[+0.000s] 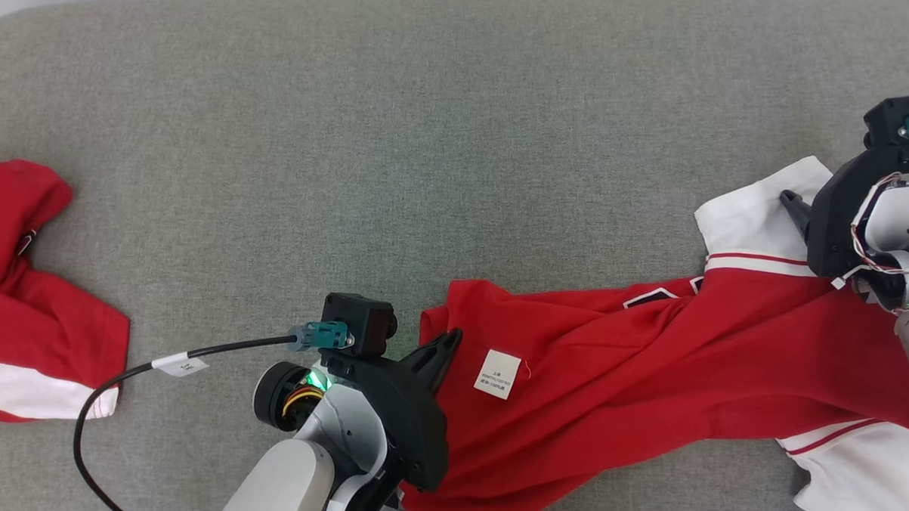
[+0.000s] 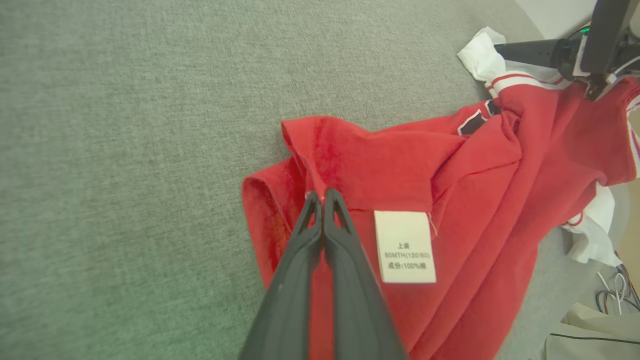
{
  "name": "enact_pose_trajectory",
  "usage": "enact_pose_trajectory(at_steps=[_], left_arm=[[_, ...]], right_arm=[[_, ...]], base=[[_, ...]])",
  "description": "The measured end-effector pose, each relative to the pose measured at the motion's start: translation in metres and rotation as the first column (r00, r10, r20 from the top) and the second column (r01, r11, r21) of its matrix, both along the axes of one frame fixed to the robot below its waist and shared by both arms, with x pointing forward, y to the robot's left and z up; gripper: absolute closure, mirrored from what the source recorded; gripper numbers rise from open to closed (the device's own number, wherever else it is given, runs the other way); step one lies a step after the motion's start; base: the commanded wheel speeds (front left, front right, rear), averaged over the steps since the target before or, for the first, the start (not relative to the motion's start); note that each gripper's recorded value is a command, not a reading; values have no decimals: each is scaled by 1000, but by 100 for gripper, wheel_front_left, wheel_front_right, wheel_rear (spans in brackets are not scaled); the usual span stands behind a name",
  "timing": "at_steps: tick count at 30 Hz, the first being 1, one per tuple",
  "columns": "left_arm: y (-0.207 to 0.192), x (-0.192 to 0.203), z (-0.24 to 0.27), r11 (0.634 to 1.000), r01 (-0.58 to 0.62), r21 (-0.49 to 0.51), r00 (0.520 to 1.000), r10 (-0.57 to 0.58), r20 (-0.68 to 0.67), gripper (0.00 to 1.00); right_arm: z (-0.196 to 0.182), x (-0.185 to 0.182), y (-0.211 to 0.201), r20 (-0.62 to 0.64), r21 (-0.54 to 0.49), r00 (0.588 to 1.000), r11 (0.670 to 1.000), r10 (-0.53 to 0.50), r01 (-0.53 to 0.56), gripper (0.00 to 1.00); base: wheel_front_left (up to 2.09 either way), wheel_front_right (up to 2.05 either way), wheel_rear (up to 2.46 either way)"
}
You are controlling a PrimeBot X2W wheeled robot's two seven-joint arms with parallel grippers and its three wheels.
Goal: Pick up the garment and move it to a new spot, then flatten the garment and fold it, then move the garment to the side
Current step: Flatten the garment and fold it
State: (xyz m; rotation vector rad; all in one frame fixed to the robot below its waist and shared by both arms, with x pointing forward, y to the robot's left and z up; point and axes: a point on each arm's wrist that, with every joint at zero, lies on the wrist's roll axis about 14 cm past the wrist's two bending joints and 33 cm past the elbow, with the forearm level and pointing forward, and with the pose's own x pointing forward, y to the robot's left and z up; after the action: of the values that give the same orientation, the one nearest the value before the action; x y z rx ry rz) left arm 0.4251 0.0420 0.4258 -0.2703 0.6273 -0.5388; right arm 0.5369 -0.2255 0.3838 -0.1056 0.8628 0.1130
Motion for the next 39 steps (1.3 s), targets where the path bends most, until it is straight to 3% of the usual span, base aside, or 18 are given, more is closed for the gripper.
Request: enact_pose_trajectory(at_steps=[2, 3, 5, 6, 12, 15, 18, 21, 28, 30, 31, 32, 34, 39], left_arm=[[1, 1, 0, 1000, -7, -6, 1000, 7, 0, 100], [1, 1, 0, 1000, -8, -9, 1000, 8, -1, 100], [1, 2, -1, 1000, -10, -9, 1000, 10, -2, 100], [1, 2, -1, 1000, -10, -12, 1000, 10, -3, 100], [-2, 6, -3, 999, -15, -28, 1000, 14, -3, 100], [-3, 18, 8, 993, -65, -103, 997, 68, 30, 100], [3, 36, 21, 980, -114, -163, 990, 126, 63, 100], [5, 62, 44, 948, -152, -279, 981, 179, 74, 100], [35, 148, 118, 855, -217, -472, 933, 323, 156, 100], [42, 170, 140, 824, -209, -527, 924, 343, 169, 100], [49, 181, 148, 827, -212, -521, 915, 355, 191, 100], [57, 192, 157, 837, -210, -506, 904, 363, 224, 100], [72, 214, 184, 819, -216, -532, 862, 415, 290, 100], [90, 250, 265, 699, -136, -702, 708, 564, 424, 100]], right_arm=[[-2, 1, 0, -9, 5, 1000, 1000, -3, 3, 0], [-2, 1, 0, -11, 9, 1000, 1000, -4, 4, 17], [-1, 3, 2, -3, 3, 1000, 1000, 12, -12, 88], [0, 4, 3, 5, 1, 1000, 1000, 18, -18, 100], [6, 8, -11, 57, -14, 998, 1000, 8, -7, 100], [25, 20, -20, 153, -27, 988, 1000, 6, -2, 100], [54, 39, -11, 279, 10, 960, 1000, 7, -10, 100], [90, 63, -2, 421, 53, 907, 998, -1, -24, 100], [193, 114, 20, 680, 230, 725, 971, -111, -67, 100], [230, 127, 32, 725, 357, 659, 928, -203, -107, 100], [248, 132, 38, 753, 365, 626, 921, -205, -137, 100], [265, 135, 41, 792, 319, 586, 934, -171, -159, 100], [303, 142, 33, 852, 313, 487, 934, -195, -174, 100], [375, 148, 12, 935, 320, 225, 927, -275, -197, 100]], base=[[0, 0, 0], [0, 0, 0], [0, 0, 0], [0, 0, 0], [0, 0, 0], [0, 0, 0], [0, 0, 0], [0, 0, 0], [0, 0, 0], [0, 0, 0], [0, 0, 0], [0, 0, 0], [0, 0, 0], [0, 0, 0]])
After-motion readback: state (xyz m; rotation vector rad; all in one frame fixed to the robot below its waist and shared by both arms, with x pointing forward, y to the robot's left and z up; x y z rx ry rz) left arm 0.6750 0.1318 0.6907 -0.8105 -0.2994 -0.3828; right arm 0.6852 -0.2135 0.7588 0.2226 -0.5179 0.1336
